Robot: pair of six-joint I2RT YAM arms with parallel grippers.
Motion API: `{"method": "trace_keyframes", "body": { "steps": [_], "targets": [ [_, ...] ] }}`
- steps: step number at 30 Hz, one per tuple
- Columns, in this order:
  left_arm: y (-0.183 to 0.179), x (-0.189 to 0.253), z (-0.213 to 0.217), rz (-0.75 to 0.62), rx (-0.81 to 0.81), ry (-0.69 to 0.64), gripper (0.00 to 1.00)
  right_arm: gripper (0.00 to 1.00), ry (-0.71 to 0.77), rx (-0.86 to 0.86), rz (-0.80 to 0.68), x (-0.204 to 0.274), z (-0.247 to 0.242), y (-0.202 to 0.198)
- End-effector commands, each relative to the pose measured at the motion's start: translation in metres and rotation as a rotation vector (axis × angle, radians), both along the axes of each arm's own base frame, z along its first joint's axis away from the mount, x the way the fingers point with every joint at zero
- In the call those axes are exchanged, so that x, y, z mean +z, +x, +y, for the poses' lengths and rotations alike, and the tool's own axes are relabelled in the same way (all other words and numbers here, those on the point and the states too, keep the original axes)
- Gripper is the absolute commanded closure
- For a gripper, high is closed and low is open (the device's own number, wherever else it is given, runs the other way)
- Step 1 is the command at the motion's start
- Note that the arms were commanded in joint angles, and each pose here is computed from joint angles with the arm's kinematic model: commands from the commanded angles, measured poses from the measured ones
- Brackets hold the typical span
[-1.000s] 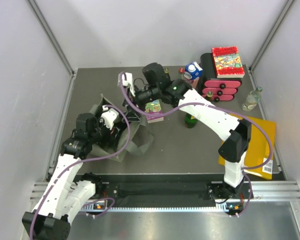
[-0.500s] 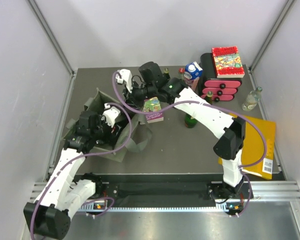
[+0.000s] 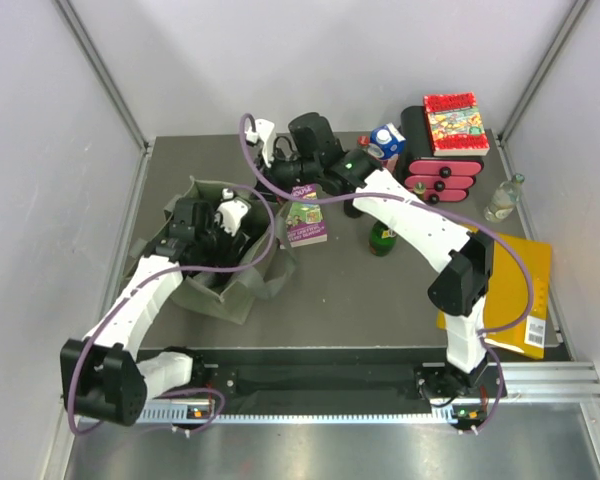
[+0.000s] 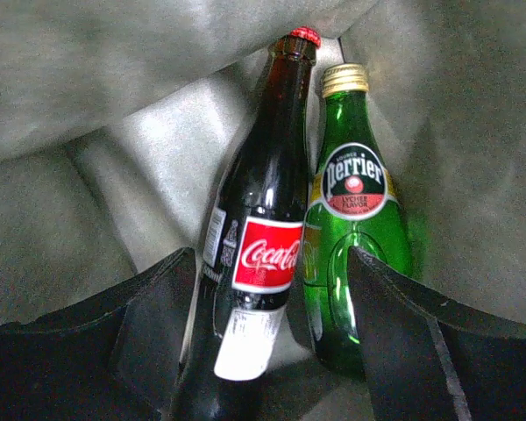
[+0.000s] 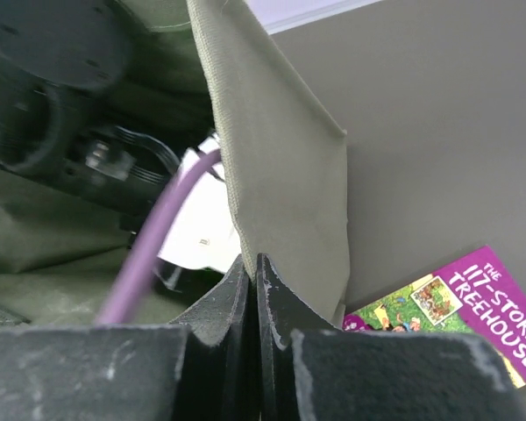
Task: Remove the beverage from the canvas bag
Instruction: Adjust the canvas bag at the center of the board, then take out the drink from the canvas bag.
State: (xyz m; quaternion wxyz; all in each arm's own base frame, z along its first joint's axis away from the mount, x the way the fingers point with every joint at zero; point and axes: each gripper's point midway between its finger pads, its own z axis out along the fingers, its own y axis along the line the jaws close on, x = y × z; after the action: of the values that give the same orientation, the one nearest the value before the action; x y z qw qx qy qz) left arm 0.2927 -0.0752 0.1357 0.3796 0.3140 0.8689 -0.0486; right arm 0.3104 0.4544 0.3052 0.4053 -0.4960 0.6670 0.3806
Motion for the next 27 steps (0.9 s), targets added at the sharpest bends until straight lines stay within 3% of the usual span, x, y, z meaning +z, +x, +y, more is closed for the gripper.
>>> {"method": "trace_keyframes", "body": {
  "steps": [1,10,19,27],
  "targets": [
    [0.020,0.012,-0.005,-0.021,-0.054,0.022,0.22,0.99,0.140,0.011,-0.028,0.042,0.006,0.008],
    [0.030,-0.017,0.000,0.055,-0.092,0.124,0.20,0.99,0.138,0.003,-0.004,0.037,0.001,0.016],
    [0.037,-0.051,-0.004,0.141,-0.072,0.139,0.08,0.98,0.112,0.012,0.019,0.025,-0.002,0.016],
    [0.033,-0.083,-0.004,0.232,-0.097,0.166,0.11,0.98,0.106,0.011,0.027,0.021,-0.002,0.015]
  ]
}}
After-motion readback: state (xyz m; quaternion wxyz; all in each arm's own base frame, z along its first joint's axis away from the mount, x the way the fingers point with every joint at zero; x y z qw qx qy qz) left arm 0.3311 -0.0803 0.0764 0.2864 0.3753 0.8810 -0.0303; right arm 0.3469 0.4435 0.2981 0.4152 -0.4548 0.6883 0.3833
